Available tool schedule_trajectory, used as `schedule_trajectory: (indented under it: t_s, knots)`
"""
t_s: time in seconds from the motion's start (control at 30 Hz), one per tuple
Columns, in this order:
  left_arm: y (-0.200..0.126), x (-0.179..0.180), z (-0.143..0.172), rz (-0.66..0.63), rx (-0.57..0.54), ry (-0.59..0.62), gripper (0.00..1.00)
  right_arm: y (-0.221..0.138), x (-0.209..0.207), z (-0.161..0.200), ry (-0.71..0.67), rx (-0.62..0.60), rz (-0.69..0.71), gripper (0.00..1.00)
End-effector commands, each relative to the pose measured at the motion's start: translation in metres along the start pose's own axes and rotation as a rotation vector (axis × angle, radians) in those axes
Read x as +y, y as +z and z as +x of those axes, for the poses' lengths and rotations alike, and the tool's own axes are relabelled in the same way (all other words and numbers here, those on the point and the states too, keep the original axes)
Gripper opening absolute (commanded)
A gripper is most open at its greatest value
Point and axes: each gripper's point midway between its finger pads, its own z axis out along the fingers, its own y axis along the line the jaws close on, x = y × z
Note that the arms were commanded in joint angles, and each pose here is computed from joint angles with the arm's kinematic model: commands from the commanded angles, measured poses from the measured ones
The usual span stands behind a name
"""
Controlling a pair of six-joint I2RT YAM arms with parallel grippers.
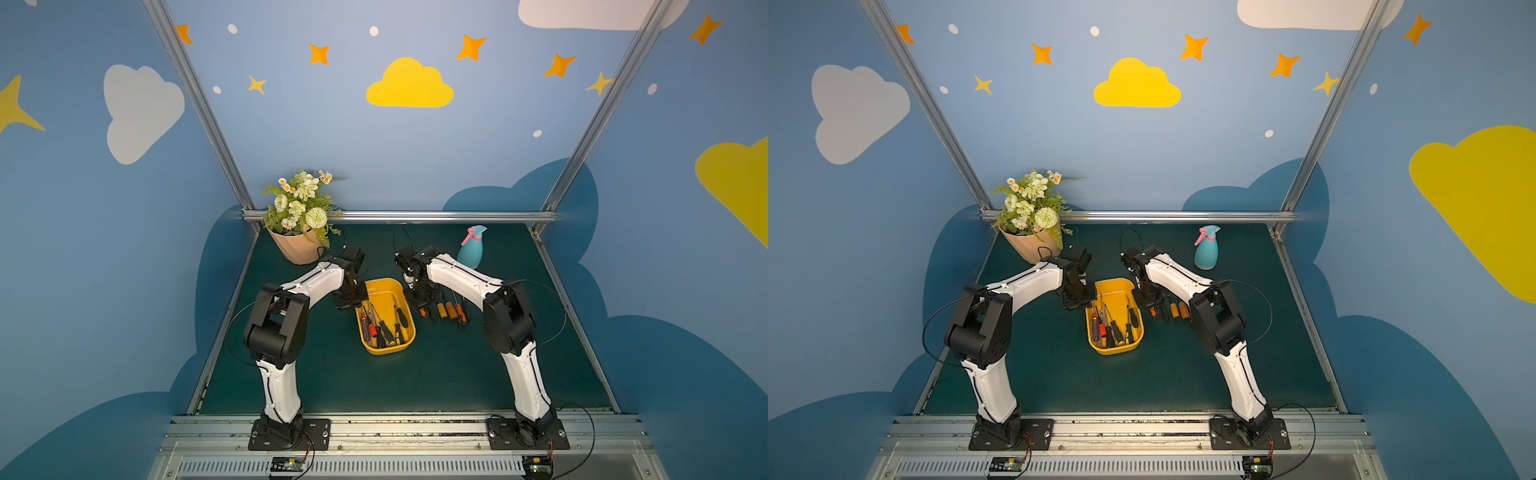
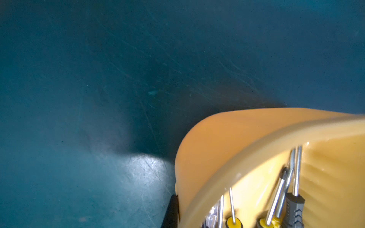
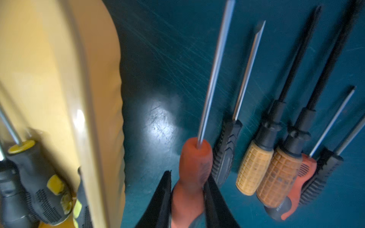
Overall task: Take out the screwdriver from the storage box
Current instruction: Place the screwdriver at the center of the board.
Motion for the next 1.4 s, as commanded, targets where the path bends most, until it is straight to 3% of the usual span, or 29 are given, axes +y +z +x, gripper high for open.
schedule_trajectory:
  t_s: [0.0, 0.3, 0.7, 1.37]
  knots:
    - [-0.011, -0.002, 0.001, 0.024, -0.009, -0.009, 0.02, 0.010, 0.003, 0.005, 0.009, 0.047, -0.012, 0.00]
    - [-0.011, -0.002, 0.001, 0.029, -0.009, -0.006, 0.02, 0.028, -0.009, 0.003, 0.072, 0.093, 0.006, 0.00]
    - [-0.010, -0.004, 0.001, 0.038, -0.006, -0.005, 0.02, 0.033, -0.015, 0.005, 0.070, 0.109, 0.014, 0.24]
    - [-0.008, -0.010, -0.001, 0.063, 0.000, -0.004, 0.03, 0.002, -0.016, -0.005, 0.080, 0.013, -0.009, 0.38]
